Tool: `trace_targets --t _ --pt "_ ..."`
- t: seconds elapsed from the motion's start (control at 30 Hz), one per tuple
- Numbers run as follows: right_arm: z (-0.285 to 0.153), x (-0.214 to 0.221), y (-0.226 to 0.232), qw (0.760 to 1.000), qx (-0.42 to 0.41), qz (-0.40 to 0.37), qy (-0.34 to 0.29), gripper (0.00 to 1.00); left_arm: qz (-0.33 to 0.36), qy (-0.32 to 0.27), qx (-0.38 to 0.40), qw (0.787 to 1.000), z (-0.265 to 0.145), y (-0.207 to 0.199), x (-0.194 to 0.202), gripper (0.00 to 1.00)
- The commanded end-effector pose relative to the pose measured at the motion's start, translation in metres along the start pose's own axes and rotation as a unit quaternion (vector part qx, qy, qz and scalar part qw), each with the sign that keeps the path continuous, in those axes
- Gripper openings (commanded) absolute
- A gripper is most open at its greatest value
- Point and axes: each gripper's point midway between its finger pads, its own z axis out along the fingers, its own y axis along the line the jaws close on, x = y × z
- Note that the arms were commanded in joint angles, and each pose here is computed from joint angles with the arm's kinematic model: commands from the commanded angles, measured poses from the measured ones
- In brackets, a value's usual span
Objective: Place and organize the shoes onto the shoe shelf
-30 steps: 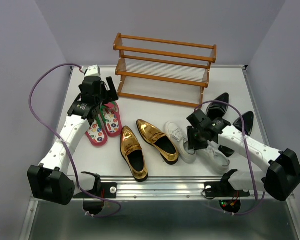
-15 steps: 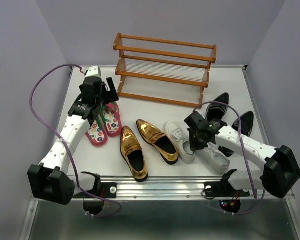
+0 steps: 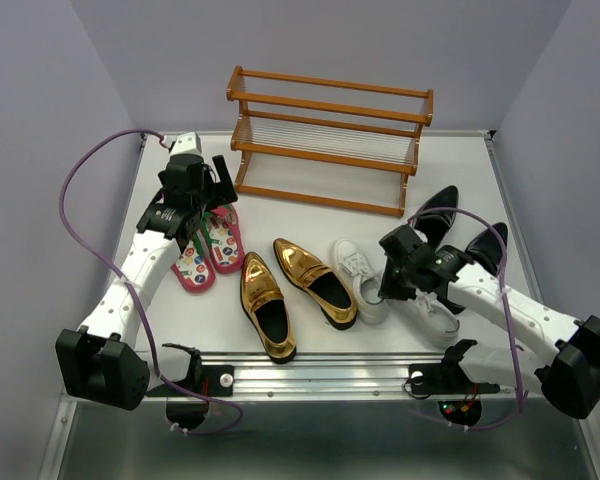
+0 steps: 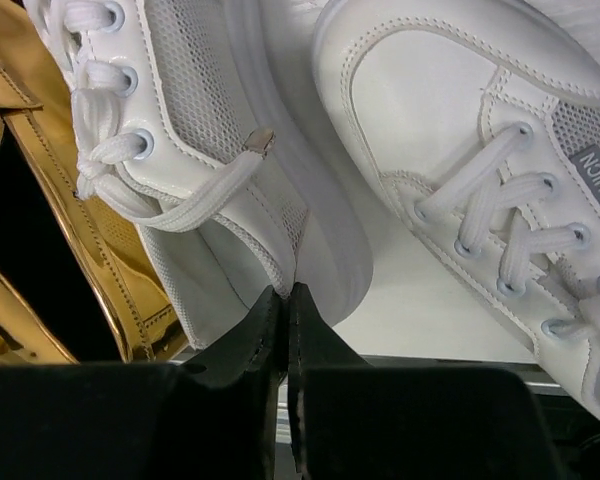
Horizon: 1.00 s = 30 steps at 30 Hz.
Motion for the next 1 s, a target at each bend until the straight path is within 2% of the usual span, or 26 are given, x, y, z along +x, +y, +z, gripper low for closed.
trace_targets --t 0.0,0.2,0.3,0.33,0.4,0.53,0.6,0.73,0.97 --pt "-0.010 -0.012 0.023 0.995 -0.062 0.065 -0.037 0.01 -0.013 -0.017 0.001 1.000 -0.001 -0.001 -0.004 0.99" --pt "0.002 0.004 0.015 0.997 -0.050 0.055 -0.009 0.01 -0.019 -0.020 0.005 1.000 -0.001 -0.002 -0.003 0.99" --pt "0.004 0.004 0.017 0.998 -0.042 0.041 0.000 0.14 -0.023 -0.018 0.008 1.000 0.000 -0.003 -0.003 0.99" --pt "0.004 0.003 0.019 0.998 -0.044 0.039 0.000 0.32 -0.023 -0.017 0.007 1.000 0.000 -0.003 -0.001 0.99" --pt "0.004 -0.001 0.021 0.999 -0.042 0.032 -0.001 0.48 -0.022 -0.018 0.007 1.000 -0.001 -0.003 -0.001 0.99" --pt "-0.003 -0.017 0.019 0.999 -0.019 0.008 -0.025 0.53 -0.021 -0.021 0.002 1.000 -0.003 0.000 -0.001 0.99" --pt "-0.011 -0.027 0.019 0.999 -0.014 -0.020 -0.042 0.61 -0.019 -0.021 0.000 1.000 -0.003 0.002 0.000 0.99" --pt "-0.042 -0.055 0.058 0.992 -0.071 -0.068 -0.084 0.61 -0.018 -0.014 -0.005 1.000 -0.002 0.003 0.002 0.99" --pt "-0.029 -0.033 0.093 0.978 -0.052 -0.197 -0.041 0.61 -0.022 -0.015 -0.013 1.000 -0.002 0.005 0.002 0.99"
